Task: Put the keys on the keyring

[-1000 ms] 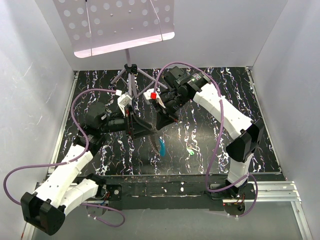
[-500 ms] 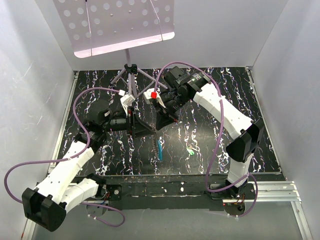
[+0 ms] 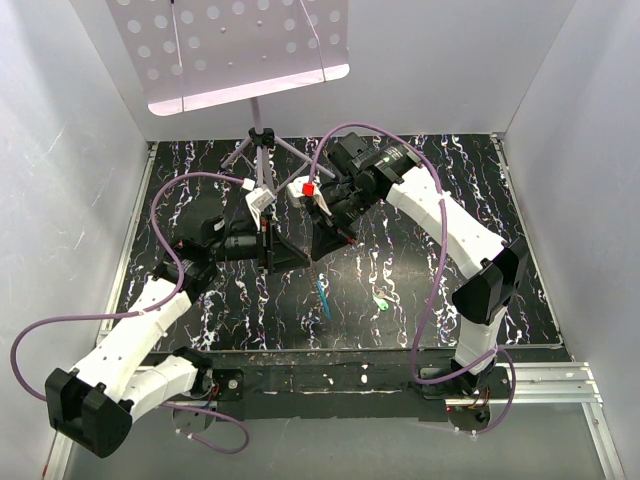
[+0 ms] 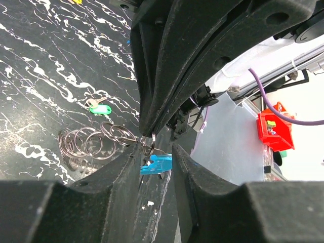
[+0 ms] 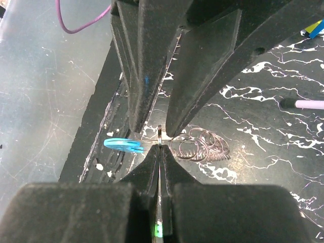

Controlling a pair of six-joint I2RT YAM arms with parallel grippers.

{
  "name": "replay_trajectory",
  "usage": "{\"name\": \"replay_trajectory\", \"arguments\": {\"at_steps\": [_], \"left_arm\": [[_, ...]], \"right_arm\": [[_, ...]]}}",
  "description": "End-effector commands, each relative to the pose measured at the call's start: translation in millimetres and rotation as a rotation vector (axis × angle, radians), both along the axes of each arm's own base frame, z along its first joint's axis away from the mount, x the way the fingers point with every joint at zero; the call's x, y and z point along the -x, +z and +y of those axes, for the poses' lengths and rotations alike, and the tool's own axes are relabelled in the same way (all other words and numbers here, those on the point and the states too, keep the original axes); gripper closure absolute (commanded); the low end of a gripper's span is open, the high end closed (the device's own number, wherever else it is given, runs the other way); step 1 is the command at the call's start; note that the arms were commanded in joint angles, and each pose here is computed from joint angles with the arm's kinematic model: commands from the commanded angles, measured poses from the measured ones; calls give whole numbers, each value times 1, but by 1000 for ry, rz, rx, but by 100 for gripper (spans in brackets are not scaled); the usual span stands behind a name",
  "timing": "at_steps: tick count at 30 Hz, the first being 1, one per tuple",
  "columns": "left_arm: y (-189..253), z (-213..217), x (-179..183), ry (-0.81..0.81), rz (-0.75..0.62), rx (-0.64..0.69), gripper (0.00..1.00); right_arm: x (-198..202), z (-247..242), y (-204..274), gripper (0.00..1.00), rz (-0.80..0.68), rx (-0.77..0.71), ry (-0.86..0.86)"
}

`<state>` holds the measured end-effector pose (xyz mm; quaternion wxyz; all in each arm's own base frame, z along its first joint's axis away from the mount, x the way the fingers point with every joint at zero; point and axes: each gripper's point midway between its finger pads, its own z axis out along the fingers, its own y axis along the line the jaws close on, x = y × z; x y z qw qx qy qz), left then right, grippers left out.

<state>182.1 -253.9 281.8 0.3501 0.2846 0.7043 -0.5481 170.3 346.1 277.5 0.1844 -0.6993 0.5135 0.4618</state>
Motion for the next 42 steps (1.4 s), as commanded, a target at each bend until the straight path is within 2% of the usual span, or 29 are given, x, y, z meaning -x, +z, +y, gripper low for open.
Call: {"name": "replay_trajectory", "arguments": {"at_steps": [1,17,22,25,29,30,33,35,38,41,42], "left_arm": [[14,-1,-2,9,-61,1,73],[7,-5,-3,15,-69,-47,77],[5,-5,-4,21,-71,-60,87],[5,-4,-6,30,-81,-62,100],[8,2,-6,65,-138,-65,100],[8,4,-5,77,-160,-60,100],[15,11,0,110,-261,-14,100],[25,15,5,131,-361,52,100],[49,22,15,168,-534,198,100],[81,32,24,230,-677,370,100],[89,35,25,245,-688,425,100]], "right_arm": [[40,-27,13,99,188,109,14],[40,-26,13,99,197,109,15],[41,-26,12,99,201,111,16],[42,-26,13,99,205,111,19],[44,-26,15,99,208,106,19],[43,-25,17,94,204,102,14],[42,-27,29,71,186,83,-2],[34,-31,45,60,162,48,-37],[20,-42,77,50,132,-51,-97],[18,-49,105,49,113,-168,-101],[23,-49,113,49,123,-210,-83]]}}
